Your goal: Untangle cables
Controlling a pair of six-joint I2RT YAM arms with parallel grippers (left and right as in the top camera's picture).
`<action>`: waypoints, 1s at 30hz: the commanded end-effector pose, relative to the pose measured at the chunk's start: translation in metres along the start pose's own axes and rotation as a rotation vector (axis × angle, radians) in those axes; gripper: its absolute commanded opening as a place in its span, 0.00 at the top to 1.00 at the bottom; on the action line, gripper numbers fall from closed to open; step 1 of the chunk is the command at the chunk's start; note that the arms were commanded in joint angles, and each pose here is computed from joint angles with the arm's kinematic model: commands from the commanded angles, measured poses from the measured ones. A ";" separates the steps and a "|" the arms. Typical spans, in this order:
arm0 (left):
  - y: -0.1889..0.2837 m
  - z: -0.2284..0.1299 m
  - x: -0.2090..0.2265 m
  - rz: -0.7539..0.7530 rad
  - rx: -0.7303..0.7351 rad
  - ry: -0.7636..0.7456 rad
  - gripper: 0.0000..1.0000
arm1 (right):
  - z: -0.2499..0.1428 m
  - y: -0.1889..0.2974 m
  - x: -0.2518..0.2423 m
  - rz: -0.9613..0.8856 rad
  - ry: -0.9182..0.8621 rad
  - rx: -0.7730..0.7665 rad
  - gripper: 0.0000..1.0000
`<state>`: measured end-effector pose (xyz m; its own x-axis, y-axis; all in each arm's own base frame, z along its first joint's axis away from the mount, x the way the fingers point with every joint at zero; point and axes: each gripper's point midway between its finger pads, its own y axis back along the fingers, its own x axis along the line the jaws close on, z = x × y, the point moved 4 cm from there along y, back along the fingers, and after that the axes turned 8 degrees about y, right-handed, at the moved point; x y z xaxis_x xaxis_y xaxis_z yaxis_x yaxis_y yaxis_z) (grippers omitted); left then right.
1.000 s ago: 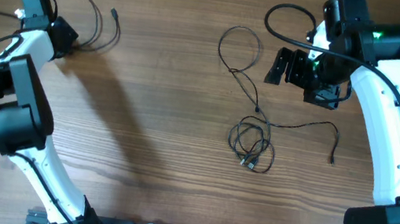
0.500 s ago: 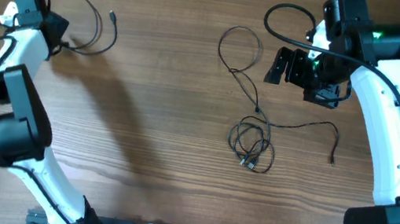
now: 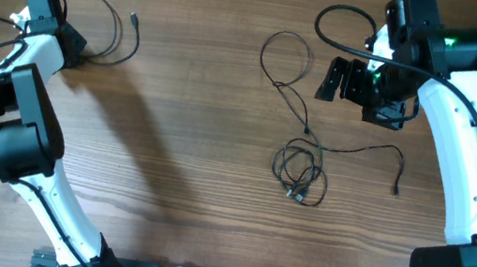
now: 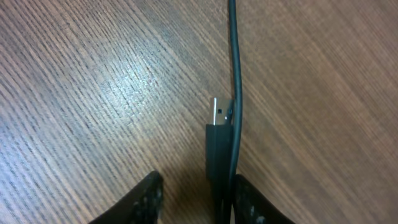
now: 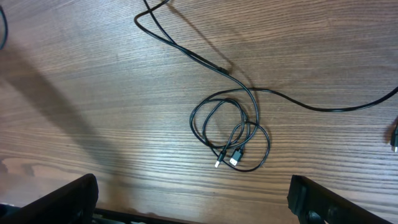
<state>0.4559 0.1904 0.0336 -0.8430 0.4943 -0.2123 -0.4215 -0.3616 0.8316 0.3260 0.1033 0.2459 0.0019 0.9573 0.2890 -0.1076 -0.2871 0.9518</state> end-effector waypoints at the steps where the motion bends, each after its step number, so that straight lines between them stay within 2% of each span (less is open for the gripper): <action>1: -0.041 -0.063 0.042 0.134 0.200 -0.085 0.82 | -0.001 -0.004 0.001 -0.001 0.016 0.016 0.00; 2: -0.041 -0.065 0.044 0.140 0.207 -0.087 0.92 | -0.002 -0.004 0.001 -0.001 0.021 0.016 0.00; 3: -0.041 -0.065 0.044 0.143 0.212 -0.088 0.96 | -0.002 -0.004 0.001 0.000 0.023 0.016 0.00; 6: -0.038 -0.068 0.044 0.137 0.235 -0.067 0.96 | -0.001 -0.004 0.001 0.000 0.023 0.015 0.00; 9: -0.025 -0.058 0.034 0.094 0.246 0.220 0.96 | -0.001 -0.004 0.001 0.000 0.024 0.013 0.00; 11: -0.009 -0.040 0.010 -0.068 0.295 0.435 0.96 | -0.001 -0.004 0.001 -0.001 0.024 0.015 0.00; 12: 0.010 -0.017 -0.022 -0.271 0.351 0.622 0.96 | -0.001 -0.004 0.001 -0.001 0.024 0.015 0.00; 15: 0.039 0.025 -0.057 -0.499 0.303 0.754 0.96 | -0.002 -0.004 0.001 -0.001 0.023 0.017 0.00; 19: 0.060 0.059 -0.083 -0.701 0.252 0.876 0.96 | -0.003 -0.004 0.001 -0.003 0.021 0.024 0.00; 20: 0.063 0.064 -0.087 -0.732 0.231 0.865 0.91 | -0.003 -0.004 0.001 -0.003 0.021 0.024 0.00; 21: 0.064 0.064 -0.088 -0.737 0.226 0.854 0.61 | -0.003 -0.004 0.001 -0.003 0.021 0.024 0.00; 22: 0.064 0.063 -0.088 -0.741 0.227 0.830 0.19 | -0.003 -0.004 0.001 -0.002 0.020 0.024 0.01; 23: 0.065 0.061 -0.090 -0.748 0.218 0.771 0.00 | -0.003 -0.004 0.001 -0.002 0.020 0.023 0.00; 26: 0.066 0.046 -0.094 -0.770 0.203 0.492 0.00 | -0.004 -0.004 0.001 -0.003 0.019 0.026 0.00; 27: 0.057 0.030 -0.083 -0.694 0.223 0.378 0.00 | -0.004 -0.004 0.000 -0.004 0.018 0.030 0.00; 30: 0.042 0.014 -0.058 -0.527 0.197 0.225 0.00 | -0.005 -0.004 0.000 -0.003 0.018 0.031 0.00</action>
<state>0.5023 0.1545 0.0889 -0.5919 0.1443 -0.7930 -0.7888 0.0983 0.6067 0.3228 0.1027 0.2453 0.0058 0.9583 0.2857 -0.0923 -0.2839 0.9544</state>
